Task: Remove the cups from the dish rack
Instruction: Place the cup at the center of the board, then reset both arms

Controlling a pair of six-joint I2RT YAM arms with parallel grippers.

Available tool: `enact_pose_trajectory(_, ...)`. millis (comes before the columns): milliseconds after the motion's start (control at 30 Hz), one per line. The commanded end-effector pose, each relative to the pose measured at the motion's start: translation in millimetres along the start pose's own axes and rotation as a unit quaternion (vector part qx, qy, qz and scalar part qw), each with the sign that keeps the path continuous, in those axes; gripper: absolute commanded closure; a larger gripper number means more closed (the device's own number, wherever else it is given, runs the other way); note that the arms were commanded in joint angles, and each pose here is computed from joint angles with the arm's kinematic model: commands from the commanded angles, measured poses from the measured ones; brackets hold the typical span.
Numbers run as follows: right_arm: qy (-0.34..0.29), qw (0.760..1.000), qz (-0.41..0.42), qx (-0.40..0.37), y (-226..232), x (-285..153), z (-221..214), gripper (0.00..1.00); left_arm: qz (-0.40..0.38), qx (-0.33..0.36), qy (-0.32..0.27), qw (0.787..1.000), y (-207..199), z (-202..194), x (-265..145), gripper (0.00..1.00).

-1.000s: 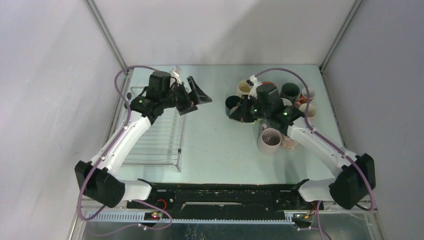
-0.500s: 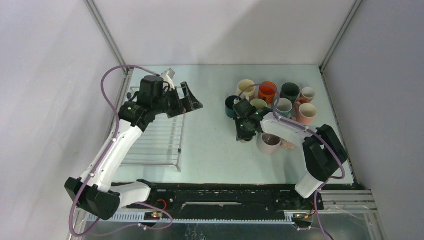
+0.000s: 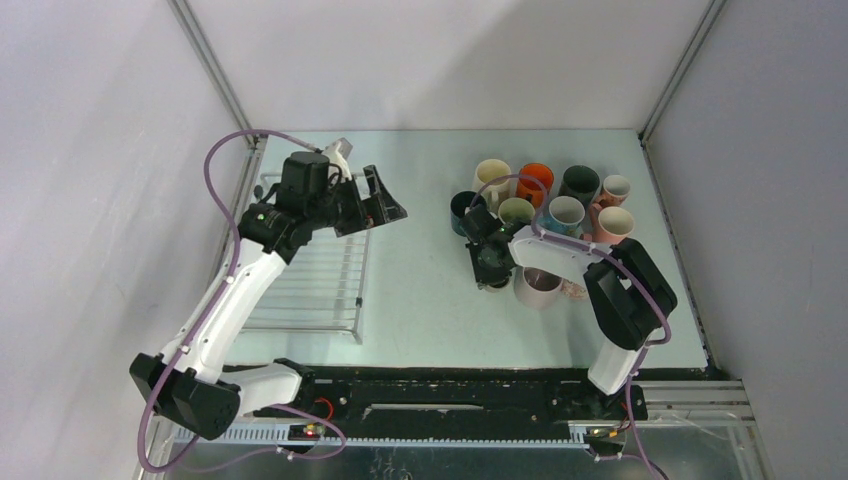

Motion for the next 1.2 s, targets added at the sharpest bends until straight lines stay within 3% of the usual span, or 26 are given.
enact_pose_trajectory(0,-0.006,1.0,-0.004,-0.015,4.1,-0.9,3.4,0.9,-0.006,0.019,-0.012,1.0,-3.8,4.1,-0.9,0.0)
enact_pose_trajectory(133,-0.003,1.0,0.001,-0.017,6.0,-1.0,2.3,0.74,-0.006,0.02,-0.009,1.0,-4.6,2.7,0.6,0.0)
enact_pose_trajectory(533,-0.029,0.999,0.03,-0.016,19.9,-37.1,13.6,0.39,-0.005,0.033,-0.013,0.999,-9.8,3.5,-4.3,0.0)
enact_pose_trajectory(800,-0.113,0.99,0.09,-0.005,24.3,-115.3,31.3,0.19,0.008,0.061,-0.038,0.997,-17.7,8.1,-18.2,0.0)
enact_pose_trajectory(867,-0.141,0.983,0.118,-0.002,25.4,-139.9,35.4,0.02,0.005,0.071,-0.046,0.996,-21.7,8.9,-22.8,0.0)
enact_pose_trajectory(1167,-0.301,0.922,0.241,0.016,15.5,-247.6,39.2,0.0,-0.001,0.109,-0.096,0.989,-32.1,14.7,-47.3,0.0)
Point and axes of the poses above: each gripper's point midway between its finger pads, its own x axis out along the fingers, its own y axis along the line the jaws close on, z = x × y, the point moved 8 cm from there along -x, back along the fingers, and after that the axes turned 7 degrees about x, right-handed, at the moved point
